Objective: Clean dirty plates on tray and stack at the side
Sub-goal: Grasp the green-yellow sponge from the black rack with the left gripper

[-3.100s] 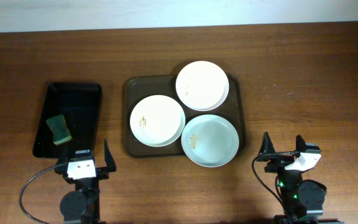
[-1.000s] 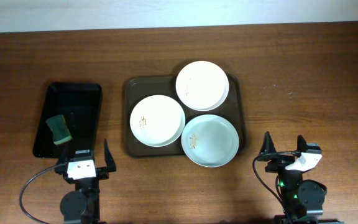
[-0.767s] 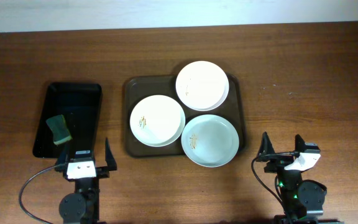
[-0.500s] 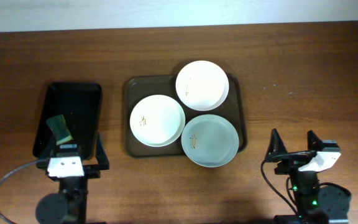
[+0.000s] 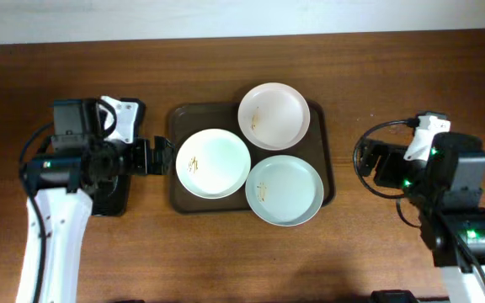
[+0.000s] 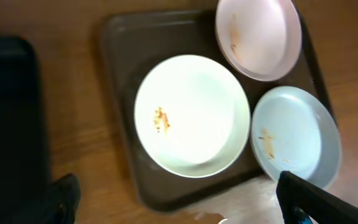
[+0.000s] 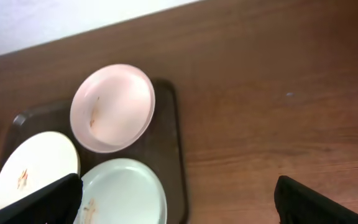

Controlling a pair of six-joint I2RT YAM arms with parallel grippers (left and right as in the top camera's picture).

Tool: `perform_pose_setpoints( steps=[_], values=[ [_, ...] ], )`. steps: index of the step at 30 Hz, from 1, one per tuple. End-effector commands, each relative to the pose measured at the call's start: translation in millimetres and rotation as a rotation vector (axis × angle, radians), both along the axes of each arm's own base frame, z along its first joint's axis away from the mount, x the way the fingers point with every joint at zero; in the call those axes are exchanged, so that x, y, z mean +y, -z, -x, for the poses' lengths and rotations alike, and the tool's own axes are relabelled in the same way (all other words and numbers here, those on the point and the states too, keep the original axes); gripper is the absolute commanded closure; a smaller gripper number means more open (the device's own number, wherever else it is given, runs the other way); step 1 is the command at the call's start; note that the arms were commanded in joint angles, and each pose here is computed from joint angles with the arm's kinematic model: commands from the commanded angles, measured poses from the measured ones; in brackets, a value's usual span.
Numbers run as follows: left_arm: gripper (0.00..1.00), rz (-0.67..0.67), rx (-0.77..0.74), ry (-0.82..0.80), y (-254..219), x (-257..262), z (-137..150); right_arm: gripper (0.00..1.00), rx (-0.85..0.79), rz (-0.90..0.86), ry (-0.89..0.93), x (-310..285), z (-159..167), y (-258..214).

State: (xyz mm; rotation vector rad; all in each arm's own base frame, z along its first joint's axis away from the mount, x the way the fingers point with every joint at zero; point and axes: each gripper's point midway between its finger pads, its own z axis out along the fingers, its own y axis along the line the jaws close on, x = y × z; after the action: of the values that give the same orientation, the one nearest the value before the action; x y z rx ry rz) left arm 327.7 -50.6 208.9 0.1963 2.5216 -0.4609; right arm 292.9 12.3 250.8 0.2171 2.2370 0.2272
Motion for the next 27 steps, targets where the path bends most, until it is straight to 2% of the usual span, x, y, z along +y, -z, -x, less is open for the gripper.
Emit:
perform_pose_setpoints(
  steps=[1,5,8,12,15,16,18,19,21,24,27],
  values=[
    [0.01,0.066,0.075,-0.048,15,-5,-11,0.01,0.034,-0.033,-0.056,12,-10,6],
    [0.01,-0.176,0.183,-0.515,32,69,-1,0.02,0.11,-0.048,-0.069,15,-14,26],
    [0.01,-0.336,0.188,-0.69,31,107,11,0.0,0.124,-0.049,-0.068,15,-12,28],
    [0.01,-0.339,0.207,-0.863,36,144,14,0.02,0.134,-0.049,-0.068,15,-11,30],
    [0.11,-0.319,0.336,-1.046,78,193,16,0.03,0.144,-0.049,-0.068,15,-9,32],
    [0.11,-0.32,0.354,-1.062,91,202,12,0.04,0.148,-0.049,-0.067,15,-8,32],
    [0.41,-0.328,0.345,-1.052,110,212,-5,0.05,0.15,-0.049,-0.067,15,-8,33],
    [0.49,-0.349,0.319,-1.006,117,215,-17,0.05,0.15,-0.05,-0.068,15,-8,33],
    [0.49,-0.389,0.324,-0.93,130,218,-26,0.05,0.161,-0.05,-0.067,15,-6,35],
    [0.49,-0.409,0.337,-0.902,143,220,-30,0.05,0.193,-0.051,-0.067,15,-1,40],
    [0.56,-0.411,0.392,-0.887,167,219,-29,0.05,0.212,-0.052,-0.066,15,2,43]
  ],
)
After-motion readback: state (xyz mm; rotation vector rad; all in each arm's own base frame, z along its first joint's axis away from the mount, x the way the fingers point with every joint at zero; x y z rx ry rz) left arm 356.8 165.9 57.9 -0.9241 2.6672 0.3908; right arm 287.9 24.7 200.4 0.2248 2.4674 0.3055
